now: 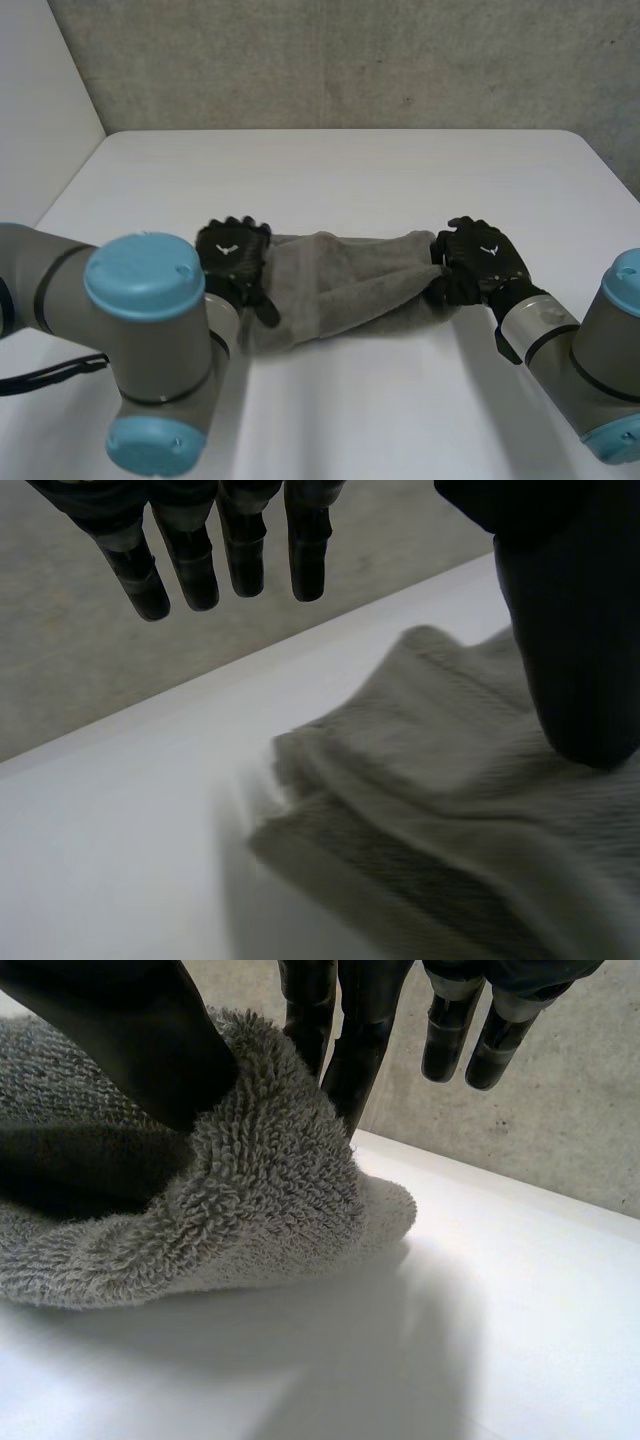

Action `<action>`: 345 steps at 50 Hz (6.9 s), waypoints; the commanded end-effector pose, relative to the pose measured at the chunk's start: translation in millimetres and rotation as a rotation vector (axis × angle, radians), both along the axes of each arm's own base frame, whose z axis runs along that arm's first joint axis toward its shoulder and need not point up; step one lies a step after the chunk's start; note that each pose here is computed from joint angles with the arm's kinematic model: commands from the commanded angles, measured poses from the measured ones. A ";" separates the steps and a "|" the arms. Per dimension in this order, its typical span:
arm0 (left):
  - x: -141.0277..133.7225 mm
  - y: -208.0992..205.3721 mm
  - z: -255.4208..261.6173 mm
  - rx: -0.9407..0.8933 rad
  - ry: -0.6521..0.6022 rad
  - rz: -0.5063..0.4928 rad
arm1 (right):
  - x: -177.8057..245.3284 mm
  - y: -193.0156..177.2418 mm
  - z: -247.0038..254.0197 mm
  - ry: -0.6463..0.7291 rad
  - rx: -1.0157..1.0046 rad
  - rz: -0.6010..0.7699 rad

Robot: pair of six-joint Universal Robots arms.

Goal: Fold the towel.

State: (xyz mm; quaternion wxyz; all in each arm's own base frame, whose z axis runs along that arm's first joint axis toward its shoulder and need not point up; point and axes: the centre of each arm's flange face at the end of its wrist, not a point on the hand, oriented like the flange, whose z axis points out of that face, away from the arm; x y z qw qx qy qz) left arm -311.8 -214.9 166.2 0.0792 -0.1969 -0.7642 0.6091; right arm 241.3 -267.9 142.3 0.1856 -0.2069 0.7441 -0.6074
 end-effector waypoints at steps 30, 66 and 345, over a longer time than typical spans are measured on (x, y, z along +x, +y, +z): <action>-19.7 58.8 -25.0 0.012 -0.137 -0.179 | -9.2 8.2 -3.3 0.054 0.013 0.027; -62.4 -40.5 46.2 -0.725 -0.022 -0.088 | -10.0 8.1 2.6 0.050 -0.006 0.017; 26.8 -96.8 -43.3 0.194 -0.086 -0.165 | 47.0 -40.6 7.9 0.098 0.297 0.255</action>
